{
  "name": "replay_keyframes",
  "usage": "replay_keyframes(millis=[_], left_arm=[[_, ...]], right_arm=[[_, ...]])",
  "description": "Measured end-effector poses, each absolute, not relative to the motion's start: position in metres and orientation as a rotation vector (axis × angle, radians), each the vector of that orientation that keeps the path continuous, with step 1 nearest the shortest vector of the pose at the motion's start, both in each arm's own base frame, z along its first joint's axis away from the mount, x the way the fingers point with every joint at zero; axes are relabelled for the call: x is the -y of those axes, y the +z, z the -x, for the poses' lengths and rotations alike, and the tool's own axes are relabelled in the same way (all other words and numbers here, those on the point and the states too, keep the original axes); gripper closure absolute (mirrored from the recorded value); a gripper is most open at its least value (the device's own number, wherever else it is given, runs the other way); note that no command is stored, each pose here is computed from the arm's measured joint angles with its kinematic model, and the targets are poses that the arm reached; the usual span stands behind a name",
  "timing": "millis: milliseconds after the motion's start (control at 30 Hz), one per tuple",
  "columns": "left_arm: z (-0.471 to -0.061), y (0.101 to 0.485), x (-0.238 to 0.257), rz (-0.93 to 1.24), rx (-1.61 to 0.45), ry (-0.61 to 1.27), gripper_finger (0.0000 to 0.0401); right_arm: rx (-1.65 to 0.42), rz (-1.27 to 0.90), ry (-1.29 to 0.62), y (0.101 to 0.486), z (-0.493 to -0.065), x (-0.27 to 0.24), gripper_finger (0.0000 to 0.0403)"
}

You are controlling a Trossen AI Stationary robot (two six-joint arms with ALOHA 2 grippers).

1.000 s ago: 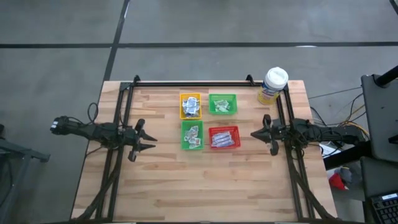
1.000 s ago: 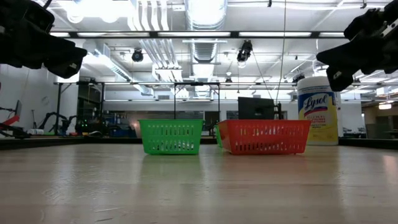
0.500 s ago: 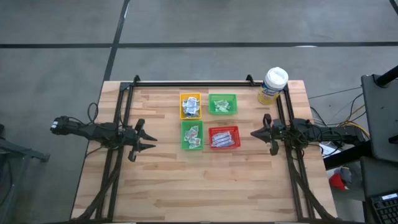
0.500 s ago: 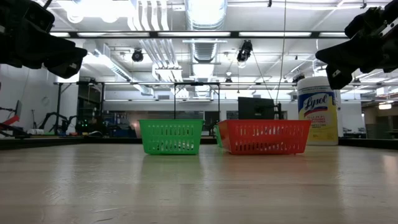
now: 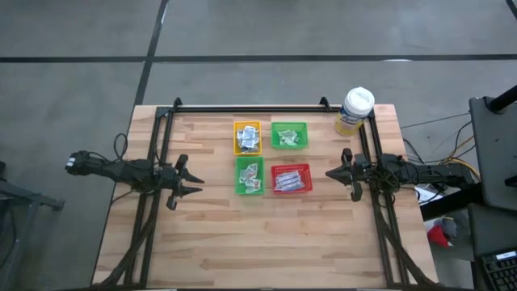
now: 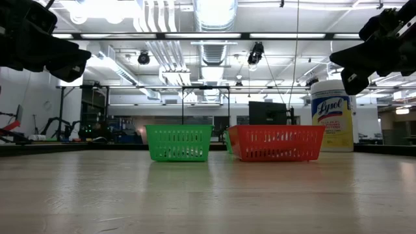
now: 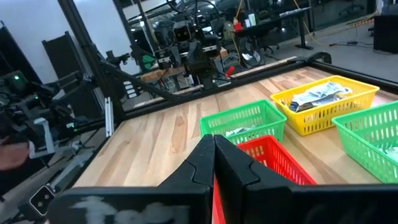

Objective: Pick & Place First Aid Supplies
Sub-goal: Return to Home Position

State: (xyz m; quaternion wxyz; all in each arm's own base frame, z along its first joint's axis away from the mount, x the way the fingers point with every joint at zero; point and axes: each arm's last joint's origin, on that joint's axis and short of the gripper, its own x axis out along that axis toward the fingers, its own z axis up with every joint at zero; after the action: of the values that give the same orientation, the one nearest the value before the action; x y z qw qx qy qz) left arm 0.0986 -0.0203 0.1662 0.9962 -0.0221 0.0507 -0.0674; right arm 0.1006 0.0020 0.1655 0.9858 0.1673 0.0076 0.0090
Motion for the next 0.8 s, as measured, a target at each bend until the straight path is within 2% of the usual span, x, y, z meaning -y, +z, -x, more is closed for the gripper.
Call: replay_keyframes(millis=[233,300,467,567,667,800], left_arm=[[-0.099,0.166,0.02,0.044,-0.102,-0.135,0.0286],[-0.099,0.166,0.02,0.044,-0.102,-0.135,0.0286],[-0.099,0.166,0.02,0.044,-0.101,-0.135,0.0286],[-0.099,0.166,0.02,0.044,-0.102,-0.135,0.0286],[-0.099,0.166,0.02,0.044,-0.102,-0.135,0.0286],[-0.099,0.166,0.02,0.044,-0.102,-0.135,0.0286]], right_arm=[[-0.02,-0.337,0.045,0.166,-0.101,-0.003,0.0394],[-0.041,-0.336,0.199,0.166,-0.1,-0.007,0.0394],[-0.103,-0.254,0.883,0.169,-0.09,-0.024,0.0394],[-0.143,-0.229,1.172,0.168,-0.083,-0.028,0.0394],[-0.164,-0.216,1.338,0.169,-0.078,-0.03,0.0394],[-0.173,-0.215,1.386,0.169,-0.076,-0.03,0.0394]])
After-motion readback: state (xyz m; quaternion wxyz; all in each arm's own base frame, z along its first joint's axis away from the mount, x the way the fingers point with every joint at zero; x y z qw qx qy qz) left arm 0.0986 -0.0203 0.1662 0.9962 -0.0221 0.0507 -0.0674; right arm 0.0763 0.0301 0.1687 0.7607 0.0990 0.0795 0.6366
